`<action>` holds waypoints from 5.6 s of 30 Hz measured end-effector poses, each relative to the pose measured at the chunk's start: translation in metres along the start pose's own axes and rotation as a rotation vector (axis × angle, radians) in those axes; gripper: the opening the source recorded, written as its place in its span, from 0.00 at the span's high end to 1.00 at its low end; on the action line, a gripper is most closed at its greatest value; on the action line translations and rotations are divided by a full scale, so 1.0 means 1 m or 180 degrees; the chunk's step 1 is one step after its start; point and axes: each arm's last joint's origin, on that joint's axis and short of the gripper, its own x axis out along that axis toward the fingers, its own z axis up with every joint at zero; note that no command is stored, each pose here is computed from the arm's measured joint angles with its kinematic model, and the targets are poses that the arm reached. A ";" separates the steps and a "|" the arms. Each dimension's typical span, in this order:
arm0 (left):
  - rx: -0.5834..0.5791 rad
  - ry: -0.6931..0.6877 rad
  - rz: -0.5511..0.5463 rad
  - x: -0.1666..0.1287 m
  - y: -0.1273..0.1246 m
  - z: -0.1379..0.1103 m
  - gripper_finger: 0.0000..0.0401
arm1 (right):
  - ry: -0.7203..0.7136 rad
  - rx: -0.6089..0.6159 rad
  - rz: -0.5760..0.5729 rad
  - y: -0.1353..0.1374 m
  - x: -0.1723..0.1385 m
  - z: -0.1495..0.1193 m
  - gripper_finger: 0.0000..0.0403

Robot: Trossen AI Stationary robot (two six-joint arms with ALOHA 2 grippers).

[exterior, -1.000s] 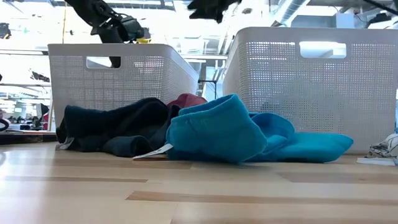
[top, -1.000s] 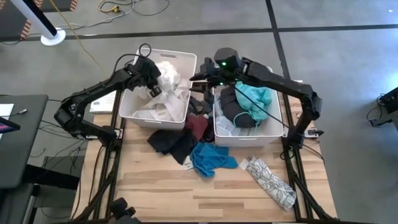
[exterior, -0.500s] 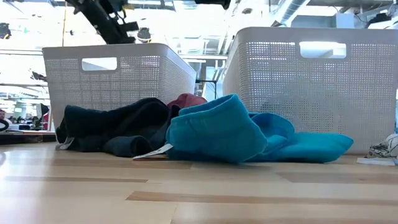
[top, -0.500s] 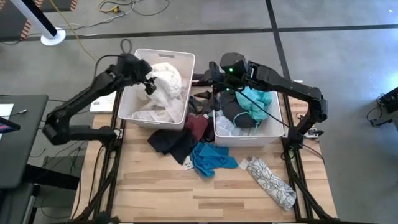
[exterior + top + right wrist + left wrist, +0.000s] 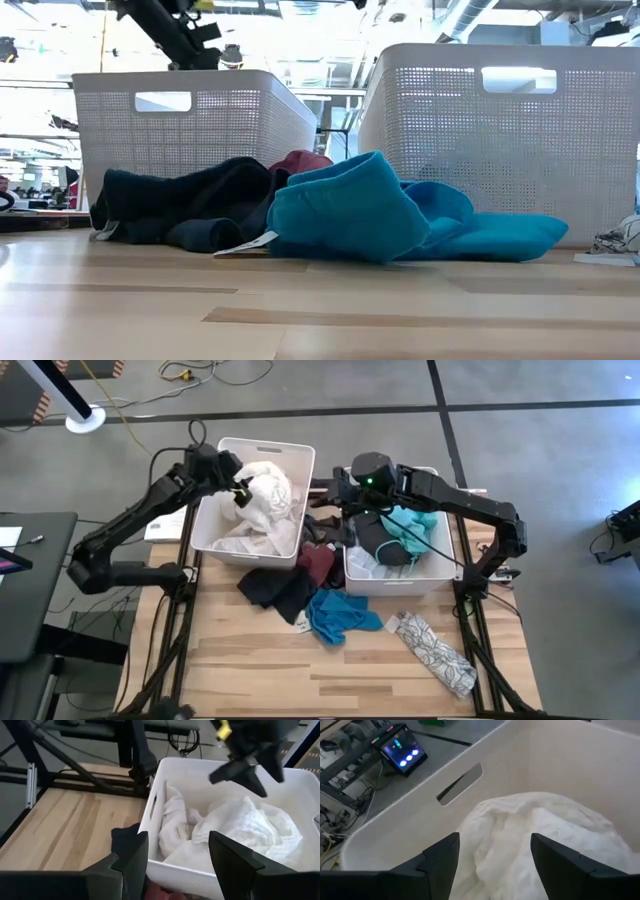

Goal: Sort clothes
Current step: Put the white dress into the left white laundry bin, then put the blue shorts into the right white laundry bin

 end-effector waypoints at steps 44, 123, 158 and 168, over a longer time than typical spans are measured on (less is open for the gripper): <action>-0.0217 -0.1233 -0.1137 -0.095 0.002 0.040 0.40 | 0.0950 0.0124 0.0319 0.022 -0.001 -0.026 0.45; 0.2106 -0.0296 -0.4151 -0.066 -0.355 -0.039 0.40 | 0.3216 0.2135 -0.1315 0.342 -0.098 -0.224 0.45; 0.2428 -0.0430 -0.2583 -0.008 -0.410 -0.079 0.58 | 0.1792 0.1526 -0.1062 0.314 -0.033 -0.201 0.45; 0.2402 -0.0645 -0.2398 -0.008 -0.412 -0.074 0.27 | 0.1806 0.1382 -0.1049 0.306 -0.026 -0.198 0.45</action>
